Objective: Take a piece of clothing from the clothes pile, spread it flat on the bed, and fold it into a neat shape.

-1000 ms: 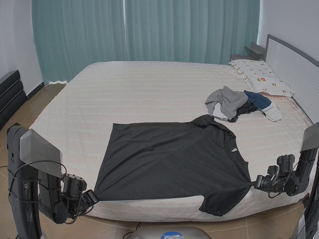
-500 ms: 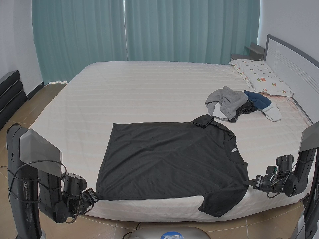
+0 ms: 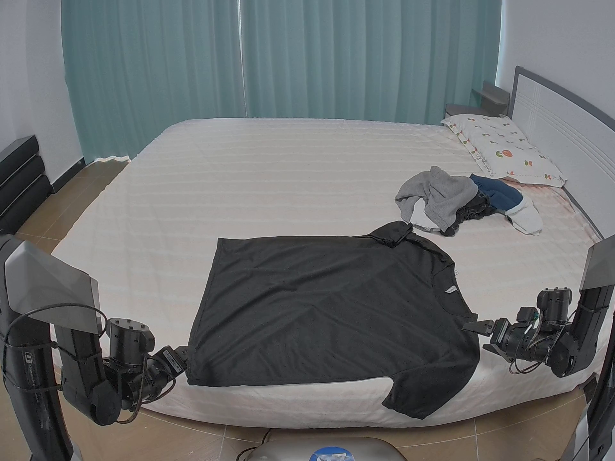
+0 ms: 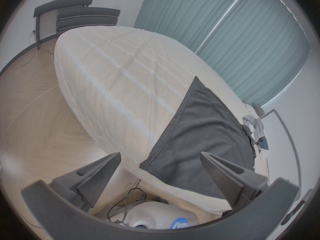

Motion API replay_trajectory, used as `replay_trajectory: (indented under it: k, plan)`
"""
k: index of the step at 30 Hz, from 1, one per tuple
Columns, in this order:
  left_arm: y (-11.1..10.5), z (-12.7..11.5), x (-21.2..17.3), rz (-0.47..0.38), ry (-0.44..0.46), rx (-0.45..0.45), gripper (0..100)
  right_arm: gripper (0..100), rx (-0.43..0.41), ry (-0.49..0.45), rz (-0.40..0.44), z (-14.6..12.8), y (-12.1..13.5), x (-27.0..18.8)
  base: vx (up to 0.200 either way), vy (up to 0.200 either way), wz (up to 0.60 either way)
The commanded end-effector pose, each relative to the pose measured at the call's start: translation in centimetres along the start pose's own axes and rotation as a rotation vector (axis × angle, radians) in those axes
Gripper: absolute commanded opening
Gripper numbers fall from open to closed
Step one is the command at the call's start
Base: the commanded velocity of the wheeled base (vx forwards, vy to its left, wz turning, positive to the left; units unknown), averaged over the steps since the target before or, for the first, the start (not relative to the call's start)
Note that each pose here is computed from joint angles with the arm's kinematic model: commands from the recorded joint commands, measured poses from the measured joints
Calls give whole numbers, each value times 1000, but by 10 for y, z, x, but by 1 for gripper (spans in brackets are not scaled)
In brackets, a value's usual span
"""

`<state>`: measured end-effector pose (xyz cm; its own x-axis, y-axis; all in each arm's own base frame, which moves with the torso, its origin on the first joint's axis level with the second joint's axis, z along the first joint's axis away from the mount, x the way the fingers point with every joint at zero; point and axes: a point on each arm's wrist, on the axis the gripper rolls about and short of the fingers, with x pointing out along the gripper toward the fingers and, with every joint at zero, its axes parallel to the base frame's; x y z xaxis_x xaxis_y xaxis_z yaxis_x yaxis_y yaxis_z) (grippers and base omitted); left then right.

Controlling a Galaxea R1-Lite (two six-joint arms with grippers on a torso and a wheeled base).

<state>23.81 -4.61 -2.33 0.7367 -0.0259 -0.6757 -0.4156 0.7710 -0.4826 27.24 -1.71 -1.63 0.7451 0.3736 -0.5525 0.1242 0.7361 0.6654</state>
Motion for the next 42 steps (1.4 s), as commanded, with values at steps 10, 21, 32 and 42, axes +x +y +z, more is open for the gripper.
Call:
replay_trajectory:
  k: [10,21,32,42]
  plan:
    - [-6,16,-5,-78,-40,-81,100,100,-13,8,22,-2,8,-1,160,0,0]
    - [-4,15,-4,-71,-36,-76,100,100,-12,25,14,-6,7,3,127,0,0]
    - [-3,13,-5,-84,-15,-80,100,100,-11,25,12,-7,7,3,0,0,0]
    - [-2,11,-3,-79,-7,-79,100,100,-22,7,25,-2,10,4,0,120,0]
